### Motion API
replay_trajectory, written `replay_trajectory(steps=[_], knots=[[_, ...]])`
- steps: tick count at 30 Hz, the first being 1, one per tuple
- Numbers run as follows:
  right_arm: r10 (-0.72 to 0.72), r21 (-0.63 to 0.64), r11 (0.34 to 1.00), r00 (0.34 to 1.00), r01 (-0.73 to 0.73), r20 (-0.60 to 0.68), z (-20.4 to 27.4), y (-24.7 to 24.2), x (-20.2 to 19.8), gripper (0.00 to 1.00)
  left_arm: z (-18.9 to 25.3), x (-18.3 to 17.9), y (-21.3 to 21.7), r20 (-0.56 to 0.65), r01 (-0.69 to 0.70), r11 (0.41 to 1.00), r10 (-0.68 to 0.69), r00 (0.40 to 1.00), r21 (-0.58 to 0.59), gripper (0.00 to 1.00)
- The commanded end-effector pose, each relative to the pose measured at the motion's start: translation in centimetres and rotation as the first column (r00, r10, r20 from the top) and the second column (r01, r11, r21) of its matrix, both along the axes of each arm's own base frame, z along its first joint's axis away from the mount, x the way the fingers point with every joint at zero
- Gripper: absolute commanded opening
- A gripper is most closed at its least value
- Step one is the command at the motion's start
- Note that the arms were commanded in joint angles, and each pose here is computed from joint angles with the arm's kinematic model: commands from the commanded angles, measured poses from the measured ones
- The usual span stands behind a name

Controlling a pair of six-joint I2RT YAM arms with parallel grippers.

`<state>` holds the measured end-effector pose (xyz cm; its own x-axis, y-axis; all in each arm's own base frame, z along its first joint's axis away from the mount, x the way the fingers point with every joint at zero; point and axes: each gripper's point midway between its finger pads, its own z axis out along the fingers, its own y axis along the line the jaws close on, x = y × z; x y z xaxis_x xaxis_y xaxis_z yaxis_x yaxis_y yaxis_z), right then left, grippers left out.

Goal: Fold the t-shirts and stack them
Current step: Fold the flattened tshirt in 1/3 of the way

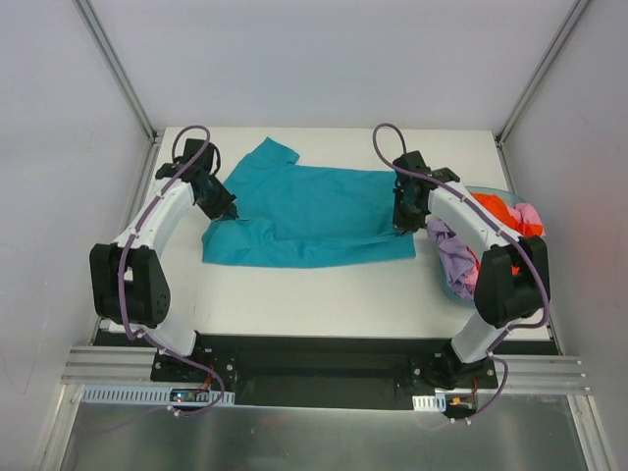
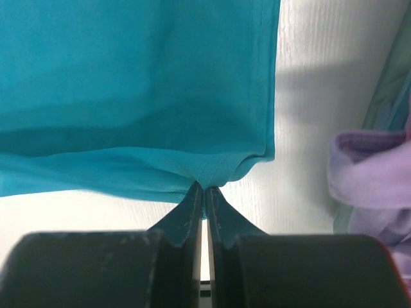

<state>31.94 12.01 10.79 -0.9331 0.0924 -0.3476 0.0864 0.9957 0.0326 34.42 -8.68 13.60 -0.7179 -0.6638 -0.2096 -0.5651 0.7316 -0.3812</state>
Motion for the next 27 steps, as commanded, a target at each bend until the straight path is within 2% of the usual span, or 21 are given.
replay_trajectory(steps=[1, 9, 13, 14, 15, 17, 18, 19, 21, 22, 24, 27], knots=[[0.004, -0.011, 1.0, 1.0, -0.004, -0.011, 0.8, -1.0, 1.5, 0.04, 0.5, 2.4, 1.0, 0.035, 0.014, 0.997, -0.017, 0.999, 0.078, 0.0], [-0.002, 0.004, 1.0, 0.998, 0.003, -0.056, -1.3, -1.1, 3.5, 0.1, 0.4, 6.5, 1.5, 0.07, 0.084, 0.984, -0.095, 0.993, 0.154, 0.0], [-0.025, -0.035, 0.999, 0.999, 0.024, -0.032, -1.5, -1.8, 4.9, 0.13, -0.8, 8.7, 2.1, 0.059, 0.081, 0.976, -0.094, 0.994, 0.202, 0.0], [-0.034, -0.051, 0.998, 0.999, 0.033, -0.013, -1.1, -2.0, 5.5, 0.15, -0.2, 9.5, 1.9, 0.08, 0.09, 0.977, -0.107, 0.991, 0.193, 0.03], [-0.036, -0.054, 0.998, 0.999, 0.035, -0.007, -0.9, -2.0, 5.7, 0.23, -0.4, 9.7, 1.7, 0.074, 0.106, 0.977, -0.122, 0.99, 0.187, 0.27], [-0.029, -0.05, 0.998, 1.0, 0.029, 0.004, -0.2, -1.9, 6.1, 0.36, -1.1, 9.9, 1.2, 0.06, 0.121, 0.98, -0.132, 0.989, 0.161, 0.49], [-0.023, -0.044, 0.999, 1.0, 0.023, -0.005, 0.0, -1.8, 5.9, 0.57, -1.3, 9.8, 1.1, 0.054, 0.118, 0.98, -0.128, 0.99, 0.158, 0.62], [-0.011, -0.044, 0.999, 1.0, 0.011, -0.011, 0.2, -1.8, 5.7, 0.66, -1.0, 9.8, 1.1, 0.06, 0.113, 0.981, -0.124, 0.99, 0.159, 0.81], [0.012, -0.015, 1.0, 1.0, -0.012, -0.015, 0.6, -1.3, 5.0, 0.89, -0.8, 9.5, 1.0, 0.063, 0.11, 0.983, -0.12, 0.991, 0.146, 0.91], [0.026, -0.002, 1.0, 1.0, -0.026, -0.009, 0.6, -0.9, 4.8, 0.93, -0.1, 9.2, 0.8, 0.079, 0.109, 0.985, -0.12, 0.99, 0.135, 0.99], [0.063, 0.032, 0.998, 0.998, -0.063, -0.008, 0.8, -0.1, 3.5, 1.0, -0.1, 8.4, 0.2, 0.071, 0.125, 0.986, -0.133, 0.989, 0.112, 0.99], [0.126, 0.08, 0.989, 0.992, -0.127, 0.008, 0.4, 2.0, 1.8, 0.97, -0.8, 6.8, -1.0, 0.054, 0.152, 0.986, -0.156, 0.986, 0.067, 0.99]])
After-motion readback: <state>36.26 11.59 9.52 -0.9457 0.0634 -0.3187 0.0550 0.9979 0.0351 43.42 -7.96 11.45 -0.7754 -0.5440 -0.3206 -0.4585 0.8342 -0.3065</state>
